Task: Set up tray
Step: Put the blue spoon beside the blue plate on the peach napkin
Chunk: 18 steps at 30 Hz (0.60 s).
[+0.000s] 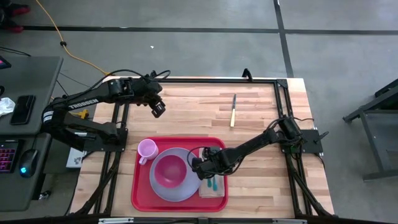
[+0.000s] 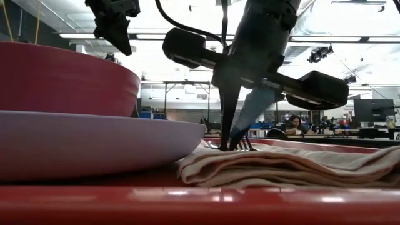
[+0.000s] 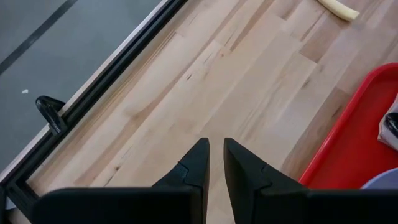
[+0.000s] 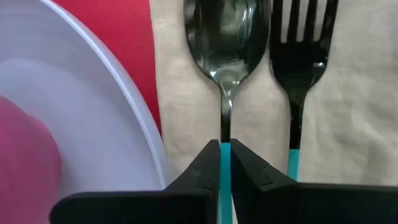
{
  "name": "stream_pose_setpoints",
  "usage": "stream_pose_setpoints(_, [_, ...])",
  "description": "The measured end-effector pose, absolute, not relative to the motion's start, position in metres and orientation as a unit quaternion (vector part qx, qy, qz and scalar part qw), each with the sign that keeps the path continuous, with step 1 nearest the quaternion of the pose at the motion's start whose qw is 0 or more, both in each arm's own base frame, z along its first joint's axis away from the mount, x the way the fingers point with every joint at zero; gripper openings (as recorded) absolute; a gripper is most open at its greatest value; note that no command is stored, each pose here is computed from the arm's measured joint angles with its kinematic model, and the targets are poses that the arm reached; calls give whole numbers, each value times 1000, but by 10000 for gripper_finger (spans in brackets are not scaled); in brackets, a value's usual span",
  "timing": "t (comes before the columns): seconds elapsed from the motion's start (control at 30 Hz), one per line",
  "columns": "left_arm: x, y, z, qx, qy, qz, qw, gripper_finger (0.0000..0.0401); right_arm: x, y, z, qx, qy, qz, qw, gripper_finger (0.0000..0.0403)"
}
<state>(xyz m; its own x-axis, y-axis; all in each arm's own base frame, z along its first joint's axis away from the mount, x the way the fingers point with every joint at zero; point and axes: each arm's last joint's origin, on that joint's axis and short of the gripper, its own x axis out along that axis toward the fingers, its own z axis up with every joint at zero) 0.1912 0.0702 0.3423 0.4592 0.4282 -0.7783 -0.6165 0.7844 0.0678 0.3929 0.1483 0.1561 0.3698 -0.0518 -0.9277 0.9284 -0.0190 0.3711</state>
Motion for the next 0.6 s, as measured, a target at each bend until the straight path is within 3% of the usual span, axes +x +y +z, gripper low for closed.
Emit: stream_pose_setpoints(0.6, [191, 70, 342, -109, 420, 307, 847, 79, 393, 150, 156, 594, 387, -410, 574, 32])
